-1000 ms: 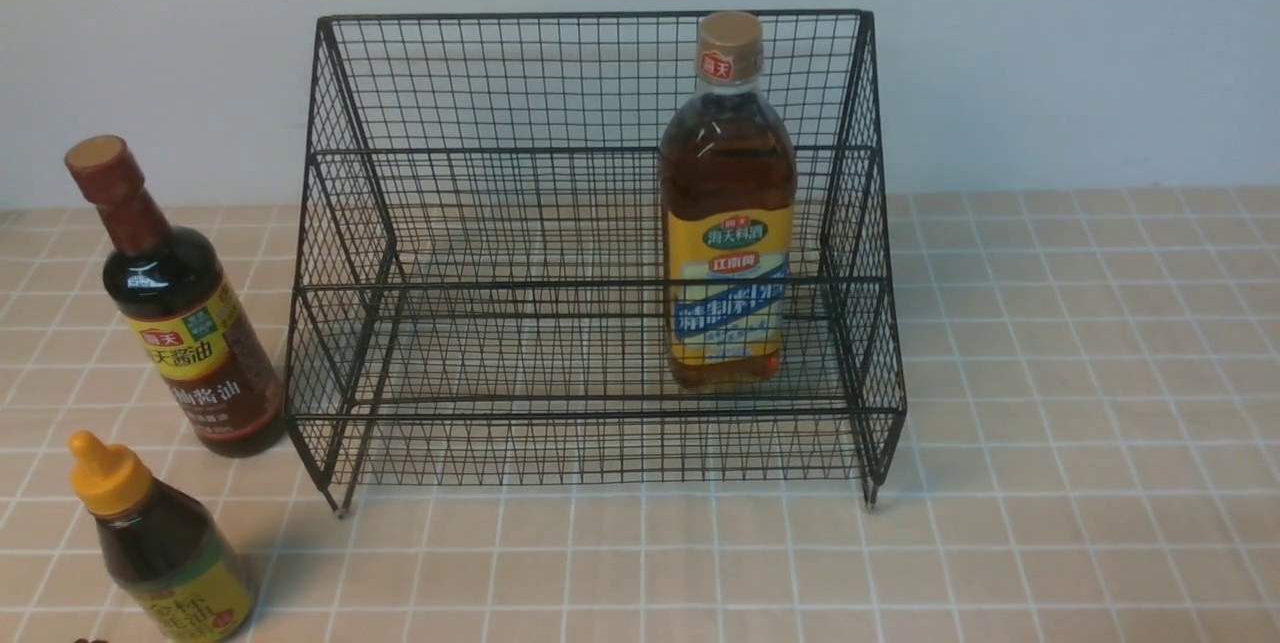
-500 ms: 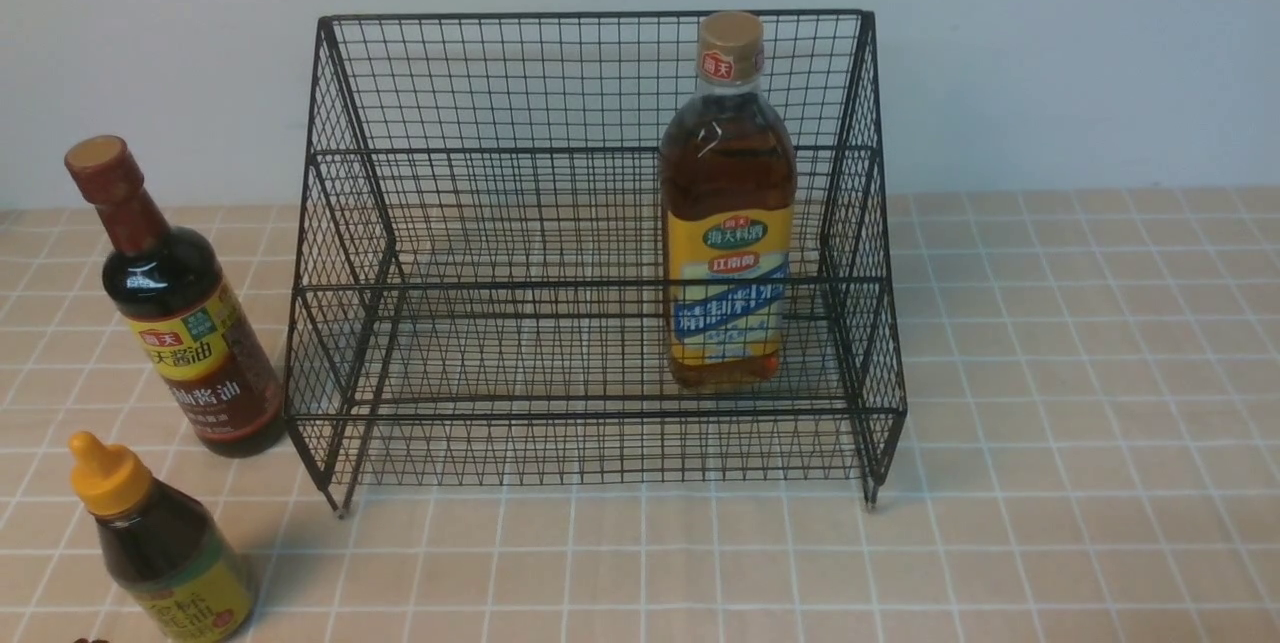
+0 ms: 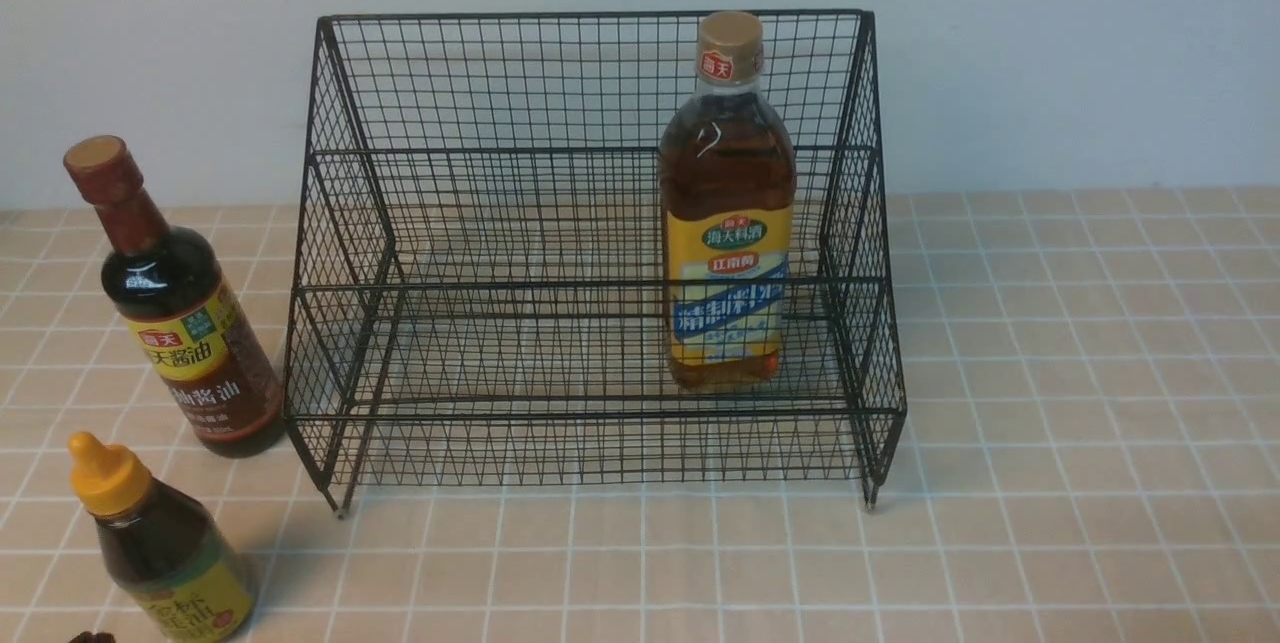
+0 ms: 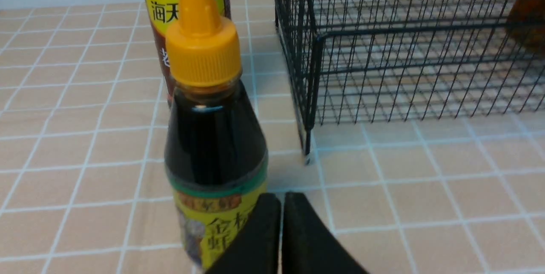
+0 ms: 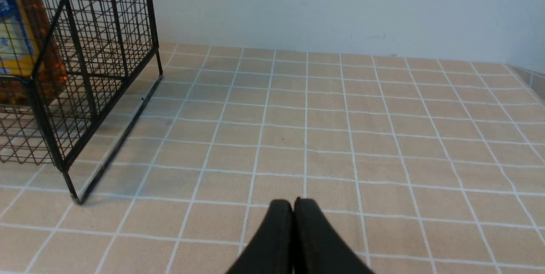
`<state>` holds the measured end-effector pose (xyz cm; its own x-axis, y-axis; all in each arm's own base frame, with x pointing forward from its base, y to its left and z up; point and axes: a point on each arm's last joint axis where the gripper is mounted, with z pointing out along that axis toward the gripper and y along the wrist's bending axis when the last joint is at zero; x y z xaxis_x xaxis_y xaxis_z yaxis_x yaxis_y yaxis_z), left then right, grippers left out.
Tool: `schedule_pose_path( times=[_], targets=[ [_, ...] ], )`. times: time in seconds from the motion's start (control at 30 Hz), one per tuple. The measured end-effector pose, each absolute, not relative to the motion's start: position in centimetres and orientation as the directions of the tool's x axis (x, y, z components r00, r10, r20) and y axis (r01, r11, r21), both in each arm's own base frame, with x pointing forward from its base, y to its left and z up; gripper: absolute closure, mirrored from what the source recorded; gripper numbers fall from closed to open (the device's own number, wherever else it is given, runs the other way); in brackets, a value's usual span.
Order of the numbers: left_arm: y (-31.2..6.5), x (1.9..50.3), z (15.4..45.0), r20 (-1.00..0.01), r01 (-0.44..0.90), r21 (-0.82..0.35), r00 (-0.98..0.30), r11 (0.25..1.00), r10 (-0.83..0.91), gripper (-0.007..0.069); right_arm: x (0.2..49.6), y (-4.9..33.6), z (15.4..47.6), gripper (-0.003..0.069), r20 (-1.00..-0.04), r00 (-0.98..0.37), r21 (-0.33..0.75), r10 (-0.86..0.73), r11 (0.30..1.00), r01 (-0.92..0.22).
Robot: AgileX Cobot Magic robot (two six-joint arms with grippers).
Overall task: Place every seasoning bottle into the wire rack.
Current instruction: Use the left arm to grab the condiment bottle closest to it
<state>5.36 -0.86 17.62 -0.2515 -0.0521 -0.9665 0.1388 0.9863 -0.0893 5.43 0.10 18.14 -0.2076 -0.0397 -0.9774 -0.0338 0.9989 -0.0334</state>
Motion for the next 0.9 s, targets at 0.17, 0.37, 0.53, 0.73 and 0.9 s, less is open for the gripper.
schedule_pose_path(
  times=[0.17, 0.37, 0.53, 0.73, 0.9],
  targets=[
    [-0.8, 5.6, 19.2, -0.980, 0.103, -0.188, -0.080, 0.977, -0.180, 0.0632, 5.4, 0.1, 18.2, 0.0672, -0.978, -0.207, -0.033, -0.040, 0.999, -0.034],
    [0.0, 5.5, 21.7, -0.934, 0.090, -0.281, 0.203, 0.956, -0.294, 0.0632, 5.4, 0.1, 18.2, 0.0672, -0.978, -0.207, -0.033, -0.040, 0.999, -0.034],
    [0.4, 5.2, 22.8, -0.917, 0.058, -0.211, 0.335, 0.976, -0.218, 0.0630, 5.4, 0.1, 18.2, 0.0672, -0.978, -0.207, -0.033, -0.040, 0.999, -0.034],
    [0.3, 6.8, 22.2, -0.967, 0.023, -0.164, 0.192, 0.986, -0.166, 0.0520, 5.4, 0.1, 18.2, 0.0672, -0.978, -0.207, -0.033, -0.040, 0.999, -0.034],
    [0.2, 8.6, 22.7, -0.986, -0.004, -0.149, 0.082, 0.989, -0.149, 0.0297, 5.4, 0.1, 18.2, 0.0672, -0.978, -0.207, -0.033, -0.040, 0.999, -0.034]
  ],
)
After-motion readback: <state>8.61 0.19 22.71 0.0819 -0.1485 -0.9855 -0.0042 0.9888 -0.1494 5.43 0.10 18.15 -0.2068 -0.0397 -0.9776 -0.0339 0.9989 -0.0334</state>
